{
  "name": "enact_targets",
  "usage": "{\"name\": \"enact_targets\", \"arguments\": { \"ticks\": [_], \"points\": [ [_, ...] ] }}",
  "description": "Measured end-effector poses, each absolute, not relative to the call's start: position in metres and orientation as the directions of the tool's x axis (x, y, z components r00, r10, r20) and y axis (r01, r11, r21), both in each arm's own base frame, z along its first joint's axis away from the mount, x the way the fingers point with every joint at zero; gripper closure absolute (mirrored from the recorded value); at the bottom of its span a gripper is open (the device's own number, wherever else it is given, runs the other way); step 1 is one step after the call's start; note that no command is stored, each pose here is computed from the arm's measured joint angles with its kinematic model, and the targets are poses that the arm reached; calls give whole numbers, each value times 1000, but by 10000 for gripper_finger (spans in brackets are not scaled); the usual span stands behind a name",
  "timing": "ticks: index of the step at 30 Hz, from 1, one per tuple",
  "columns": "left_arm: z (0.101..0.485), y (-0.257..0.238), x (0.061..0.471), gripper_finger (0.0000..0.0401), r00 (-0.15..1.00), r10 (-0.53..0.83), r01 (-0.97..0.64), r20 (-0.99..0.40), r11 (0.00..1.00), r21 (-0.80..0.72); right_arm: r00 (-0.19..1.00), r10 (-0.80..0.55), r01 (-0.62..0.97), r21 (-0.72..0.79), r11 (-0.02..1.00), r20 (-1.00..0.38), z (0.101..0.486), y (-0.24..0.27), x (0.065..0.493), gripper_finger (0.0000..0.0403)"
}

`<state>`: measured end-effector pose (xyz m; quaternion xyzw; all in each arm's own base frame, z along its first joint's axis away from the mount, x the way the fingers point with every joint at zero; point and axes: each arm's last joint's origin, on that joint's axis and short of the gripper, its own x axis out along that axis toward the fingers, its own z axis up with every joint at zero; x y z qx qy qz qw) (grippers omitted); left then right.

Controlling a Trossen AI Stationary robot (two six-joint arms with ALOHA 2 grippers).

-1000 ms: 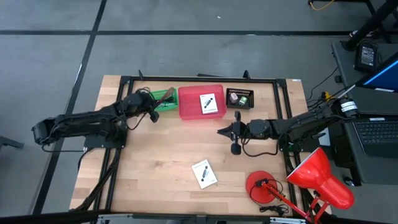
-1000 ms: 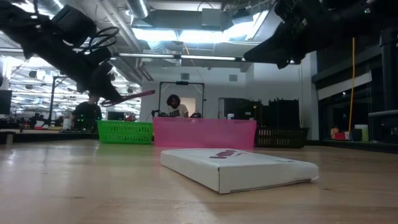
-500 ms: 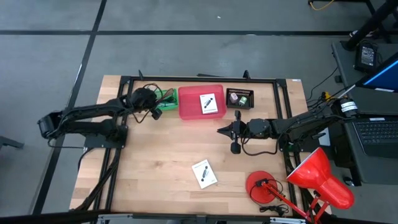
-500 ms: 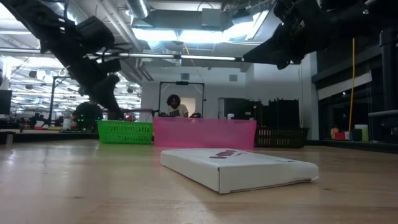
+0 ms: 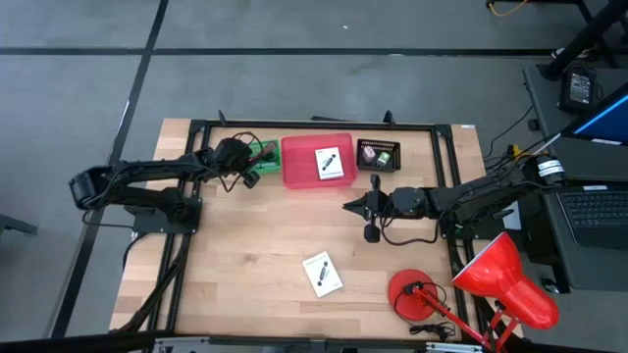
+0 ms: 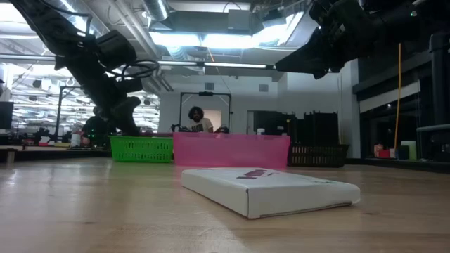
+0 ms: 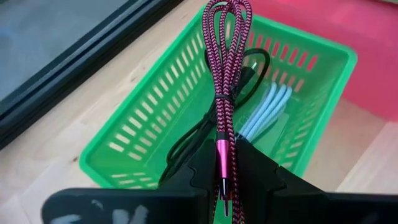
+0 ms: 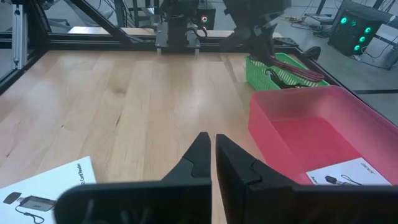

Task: Pick and place items into bin
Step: Put the pink charger cable into the green bin, then put the white card reader box into the red bin

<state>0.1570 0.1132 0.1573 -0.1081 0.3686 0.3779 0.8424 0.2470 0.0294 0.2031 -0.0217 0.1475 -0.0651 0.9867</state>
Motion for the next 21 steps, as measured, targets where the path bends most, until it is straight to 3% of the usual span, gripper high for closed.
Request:
{"name": "enact_targets", "arguments": {
  "ticks": [6, 21],
  "points": [
    [156, 113, 157, 359, 430, 564, -728, -705, 678, 99, 948, -135, 122, -62, 991, -288, 203, 29, 247, 396],
    [156, 114, 156, 301, 412, 583, -747, -700, 657, 108, 948, -135, 122, -61, 991, -287, 203, 29, 247, 396]
  ]
}}
